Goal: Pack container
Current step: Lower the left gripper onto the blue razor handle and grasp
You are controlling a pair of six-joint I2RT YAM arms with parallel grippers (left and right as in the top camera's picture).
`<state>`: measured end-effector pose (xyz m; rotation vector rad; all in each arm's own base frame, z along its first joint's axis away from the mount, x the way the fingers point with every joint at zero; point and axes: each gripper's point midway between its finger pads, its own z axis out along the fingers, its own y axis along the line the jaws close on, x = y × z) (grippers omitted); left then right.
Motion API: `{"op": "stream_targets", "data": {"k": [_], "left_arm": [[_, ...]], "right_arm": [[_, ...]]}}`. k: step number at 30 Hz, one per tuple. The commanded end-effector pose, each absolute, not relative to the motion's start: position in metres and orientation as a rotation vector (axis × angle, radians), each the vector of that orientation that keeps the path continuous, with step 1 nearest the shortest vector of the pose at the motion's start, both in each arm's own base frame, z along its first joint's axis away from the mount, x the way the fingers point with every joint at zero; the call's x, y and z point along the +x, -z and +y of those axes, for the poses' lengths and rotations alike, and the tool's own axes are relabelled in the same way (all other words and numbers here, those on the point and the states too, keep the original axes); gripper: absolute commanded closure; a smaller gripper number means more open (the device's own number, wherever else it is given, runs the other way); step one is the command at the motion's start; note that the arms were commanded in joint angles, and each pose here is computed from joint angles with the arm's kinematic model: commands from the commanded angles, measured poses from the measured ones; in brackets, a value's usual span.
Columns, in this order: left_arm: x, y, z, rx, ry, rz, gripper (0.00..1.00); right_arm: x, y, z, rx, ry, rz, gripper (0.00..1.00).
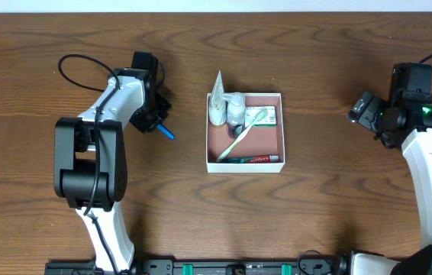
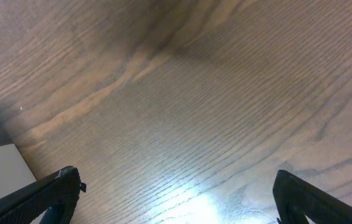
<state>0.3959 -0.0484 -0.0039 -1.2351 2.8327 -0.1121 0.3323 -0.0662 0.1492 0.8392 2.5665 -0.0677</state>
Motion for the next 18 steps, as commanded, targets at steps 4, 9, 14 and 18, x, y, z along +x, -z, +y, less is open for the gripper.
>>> {"op": "stream_targets", "data": {"k": [4, 9, 14, 18], "left_arm": [[0.395, 0.017, -0.07, -1.149, 0.3, 2.929, 0.81], [0.411, -0.005, -0.098, -0.975, 0.617, 2.919, 0.81], [0.429, -0.042, -0.097, -0.863, 0.78, 2.821, 0.81], [0.439, -0.075, -0.084, -0.746, 0.791, 2.735, 0.81]], "right_arm": [[0.334, -0.159, -0.069, 0.849, 0.067, 2.531, 0.01], [0.334, -0.159, -0.069, 0.849, 0.067, 2.531, 0.01], [0.334, -0.159, -0.069, 0.849, 0.067, 2.531, 0.01], [0.334, -0.159, -0.069, 0.849, 0.067, 2.531, 0.01]]}}
